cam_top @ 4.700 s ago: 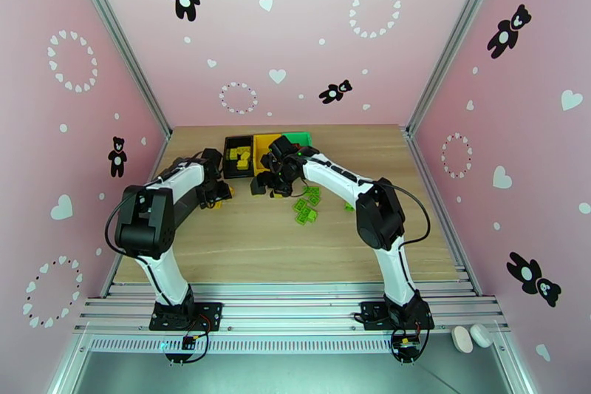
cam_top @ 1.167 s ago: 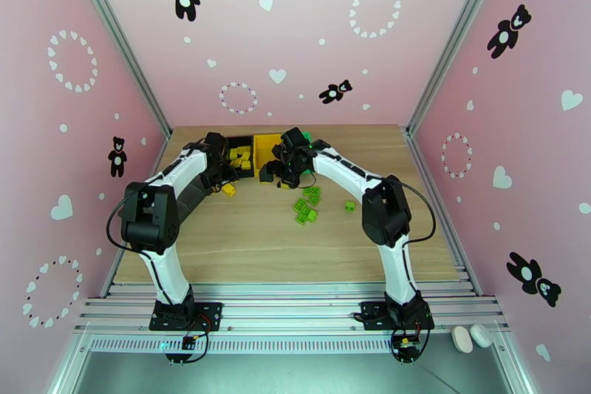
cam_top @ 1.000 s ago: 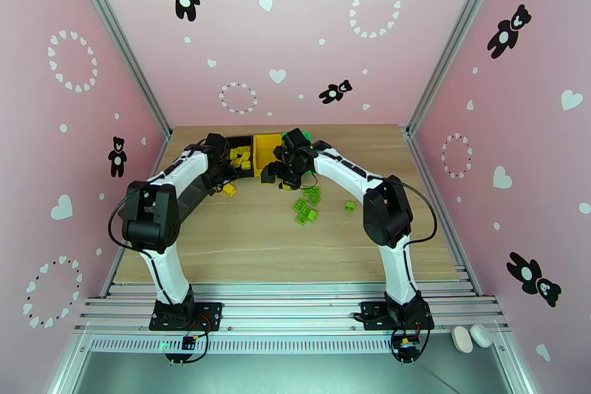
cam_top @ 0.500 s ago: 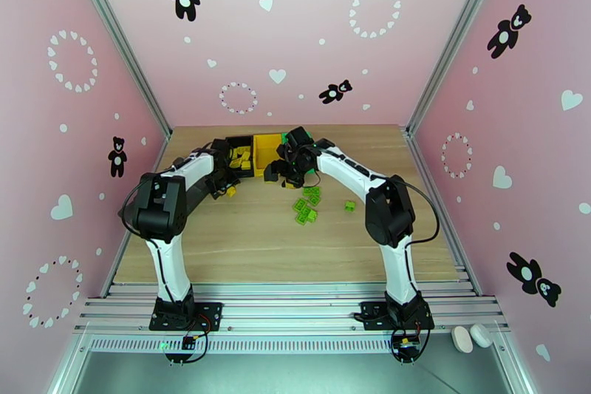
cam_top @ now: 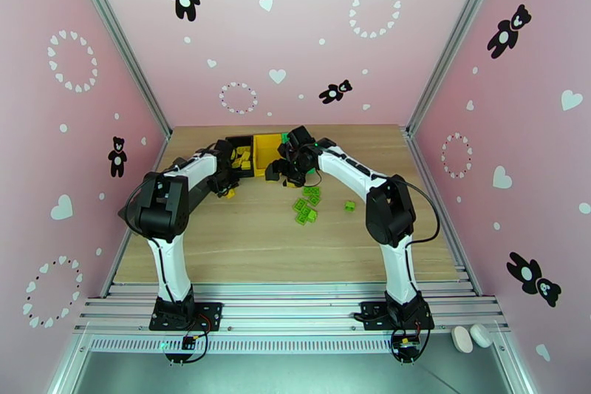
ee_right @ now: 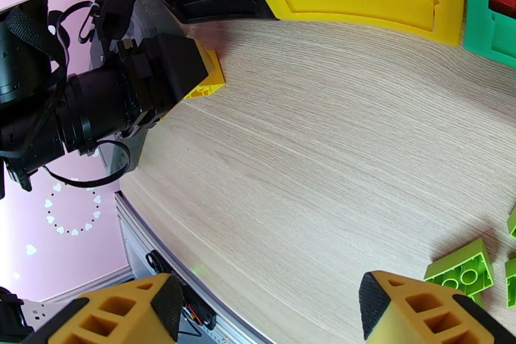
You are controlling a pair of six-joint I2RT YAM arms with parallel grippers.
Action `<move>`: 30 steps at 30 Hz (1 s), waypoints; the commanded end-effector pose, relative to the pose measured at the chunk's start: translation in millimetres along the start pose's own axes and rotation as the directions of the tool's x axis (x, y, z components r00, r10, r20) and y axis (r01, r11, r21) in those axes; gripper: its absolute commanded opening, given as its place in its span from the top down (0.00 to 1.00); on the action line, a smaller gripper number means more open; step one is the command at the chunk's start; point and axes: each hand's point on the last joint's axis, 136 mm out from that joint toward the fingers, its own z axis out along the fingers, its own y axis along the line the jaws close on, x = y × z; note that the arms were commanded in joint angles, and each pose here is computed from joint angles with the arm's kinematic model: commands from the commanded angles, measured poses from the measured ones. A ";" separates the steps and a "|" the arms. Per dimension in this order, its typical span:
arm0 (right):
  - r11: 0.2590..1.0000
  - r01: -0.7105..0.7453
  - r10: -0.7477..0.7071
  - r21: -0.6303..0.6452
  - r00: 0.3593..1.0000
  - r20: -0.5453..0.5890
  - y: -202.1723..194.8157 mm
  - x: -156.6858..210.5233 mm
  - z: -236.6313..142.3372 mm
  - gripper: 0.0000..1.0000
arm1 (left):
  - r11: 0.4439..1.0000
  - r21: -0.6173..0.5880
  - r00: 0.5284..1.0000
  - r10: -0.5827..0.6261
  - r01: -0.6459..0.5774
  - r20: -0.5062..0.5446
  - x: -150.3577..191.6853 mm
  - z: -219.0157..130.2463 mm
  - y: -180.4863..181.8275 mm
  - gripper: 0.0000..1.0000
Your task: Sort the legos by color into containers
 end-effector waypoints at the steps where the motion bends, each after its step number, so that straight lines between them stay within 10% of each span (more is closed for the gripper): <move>1: 1.000 0.014 -0.014 -0.004 1.000 0.018 7.8 1.7 -16.9 0.23 | 0.999 0.041 0.999 0.030 -0.032 0.041 2.7 -25.0 -6.8 0.63; 19: 0.998 0.003 -0.006 0.061 0.999 0.037 -8.0 6.5 -22.7 0.24 | 0.974 0.186 0.976 0.095 -0.132 0.198 -30.1 -116.6 -49.4 0.62; 30: 0.994 0.003 -0.011 0.110 0.997 0.072 -22.3 3.8 -55.5 0.24 | 0.975 0.176 0.972 0.096 -0.135 0.215 -88.8 -109.7 -90.7 0.61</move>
